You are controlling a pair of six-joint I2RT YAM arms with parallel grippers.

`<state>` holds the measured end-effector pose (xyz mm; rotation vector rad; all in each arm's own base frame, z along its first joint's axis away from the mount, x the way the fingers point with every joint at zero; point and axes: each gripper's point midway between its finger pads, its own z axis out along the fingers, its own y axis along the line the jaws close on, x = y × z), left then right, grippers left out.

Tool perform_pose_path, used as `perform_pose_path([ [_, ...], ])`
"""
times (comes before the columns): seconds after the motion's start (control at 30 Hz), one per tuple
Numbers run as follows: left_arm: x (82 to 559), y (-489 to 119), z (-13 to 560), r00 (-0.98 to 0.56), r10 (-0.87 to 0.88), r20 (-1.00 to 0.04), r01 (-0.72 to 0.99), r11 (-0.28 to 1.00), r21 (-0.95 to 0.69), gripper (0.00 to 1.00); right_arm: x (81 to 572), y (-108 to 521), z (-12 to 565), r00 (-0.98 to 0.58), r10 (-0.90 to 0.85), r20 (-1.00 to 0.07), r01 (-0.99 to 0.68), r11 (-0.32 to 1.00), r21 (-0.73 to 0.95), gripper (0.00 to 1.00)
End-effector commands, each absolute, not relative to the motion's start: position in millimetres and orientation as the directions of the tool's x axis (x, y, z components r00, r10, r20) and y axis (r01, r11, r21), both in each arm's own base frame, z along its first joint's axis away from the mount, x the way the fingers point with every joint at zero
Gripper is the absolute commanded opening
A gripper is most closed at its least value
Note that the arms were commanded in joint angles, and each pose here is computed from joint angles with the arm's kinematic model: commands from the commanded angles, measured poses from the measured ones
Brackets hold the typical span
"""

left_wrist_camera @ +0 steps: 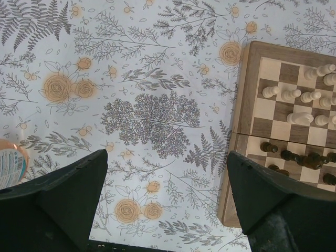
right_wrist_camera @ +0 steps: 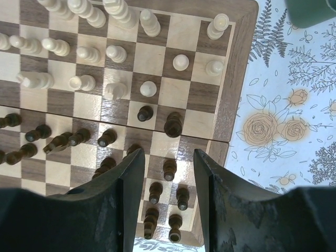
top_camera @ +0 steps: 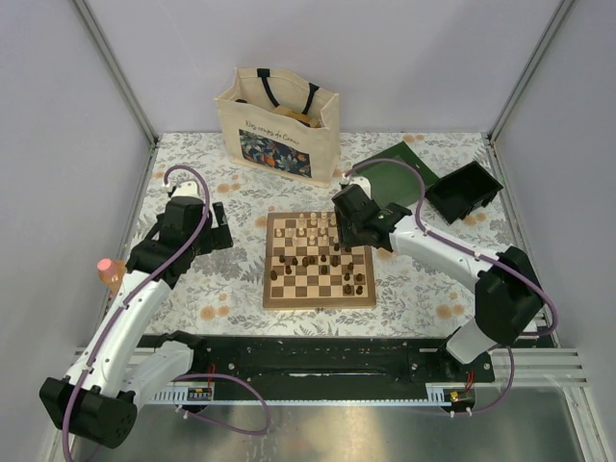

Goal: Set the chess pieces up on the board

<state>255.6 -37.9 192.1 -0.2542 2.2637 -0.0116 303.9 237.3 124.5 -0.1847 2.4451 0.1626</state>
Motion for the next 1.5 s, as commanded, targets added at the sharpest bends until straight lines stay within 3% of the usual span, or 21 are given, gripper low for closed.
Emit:
perform_pose_path([
  [0.0, 260, -38, 194, -0.625, -0.176, -0.761, -0.171, 0.982, -0.087, 0.99, 316, 243, 121, -0.768, -0.108, -0.632, -0.200, 0.977, 0.077, 0.51],
  [0.53, 262, -38, 193, -0.628, -0.175, -0.758, -0.171, 0.982, -0.085, 0.99, 329, 247, 98, -0.790, -0.112, -0.603, -0.191, 0.979, 0.067, 0.51],
  [0.9, 260, -37, 194, -0.626, -0.177, -0.760, -0.170, 0.981, -0.089, 0.99, 334, 249, 94, -0.790, -0.122, -0.601, -0.201, 0.977, 0.066, 0.45],
  [1.27, 260, -38, 194, -0.626, -0.179, -0.759, -0.168, 0.981, -0.093, 0.99, 333, 246, 101, -0.781, -0.137, -0.609, -0.211, 0.976, 0.051, 0.26],
  [1.47, 259, -39, 194, -0.624, -0.181, -0.760, -0.165, 0.981, -0.098, 0.99, 331, 239, 123, -0.757, -0.128, -0.641, -0.208, 0.977, 0.051, 0.22],
])
